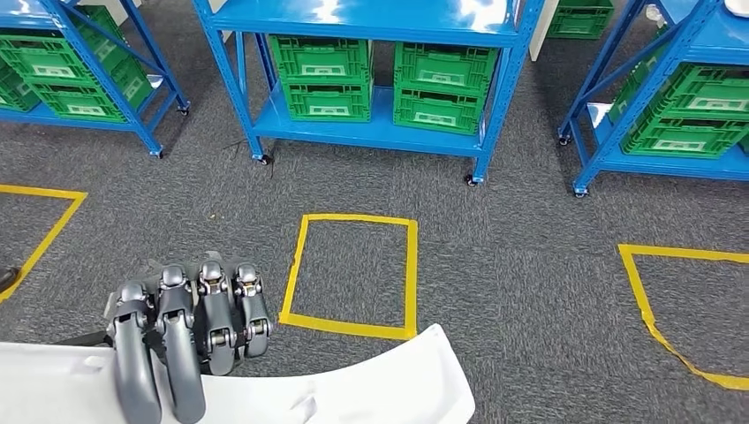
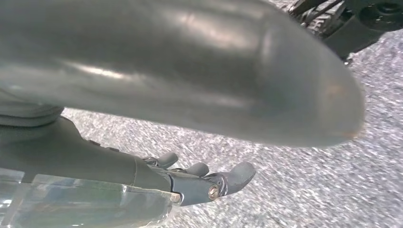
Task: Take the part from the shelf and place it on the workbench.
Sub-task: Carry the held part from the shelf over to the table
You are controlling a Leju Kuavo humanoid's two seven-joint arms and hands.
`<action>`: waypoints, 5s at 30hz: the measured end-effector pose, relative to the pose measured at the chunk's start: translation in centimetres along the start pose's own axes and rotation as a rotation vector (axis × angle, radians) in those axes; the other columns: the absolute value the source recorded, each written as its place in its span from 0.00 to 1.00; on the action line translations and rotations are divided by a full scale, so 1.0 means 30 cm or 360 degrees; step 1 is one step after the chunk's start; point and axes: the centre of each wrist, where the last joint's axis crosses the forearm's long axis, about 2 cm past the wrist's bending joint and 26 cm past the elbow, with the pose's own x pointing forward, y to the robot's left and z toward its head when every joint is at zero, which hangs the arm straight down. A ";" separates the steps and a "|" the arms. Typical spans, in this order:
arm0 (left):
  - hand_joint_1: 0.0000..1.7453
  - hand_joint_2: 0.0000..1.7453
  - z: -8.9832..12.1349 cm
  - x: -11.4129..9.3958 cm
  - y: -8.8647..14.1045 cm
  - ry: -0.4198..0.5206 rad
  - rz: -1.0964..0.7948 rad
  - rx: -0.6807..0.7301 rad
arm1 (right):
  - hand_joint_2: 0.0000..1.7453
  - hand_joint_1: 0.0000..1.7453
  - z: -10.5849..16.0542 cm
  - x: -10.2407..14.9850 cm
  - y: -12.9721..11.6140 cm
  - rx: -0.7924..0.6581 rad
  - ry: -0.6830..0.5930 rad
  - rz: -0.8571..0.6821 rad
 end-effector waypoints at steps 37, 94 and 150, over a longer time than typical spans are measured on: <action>1.00 1.00 -0.013 0.006 0.013 0.0011 -0.0034 0.0001 | 0.00 0.00 -0.009 0.019 0.002 0.0003 -0.0014 0.0070; 1.00 1.00 -0.015 0.024 0.036 0.0190 -0.0026 -0.0001 | 0.00 0.00 -0.022 0.038 0.026 0.0121 -0.0043 0.0274; 1.00 1.00 0.015 -0.004 0.028 0.0209 0.0170 -0.0222 | 0.00 0.00 0.037 -0.058 -0.025 0.0015 0.0385 0.0051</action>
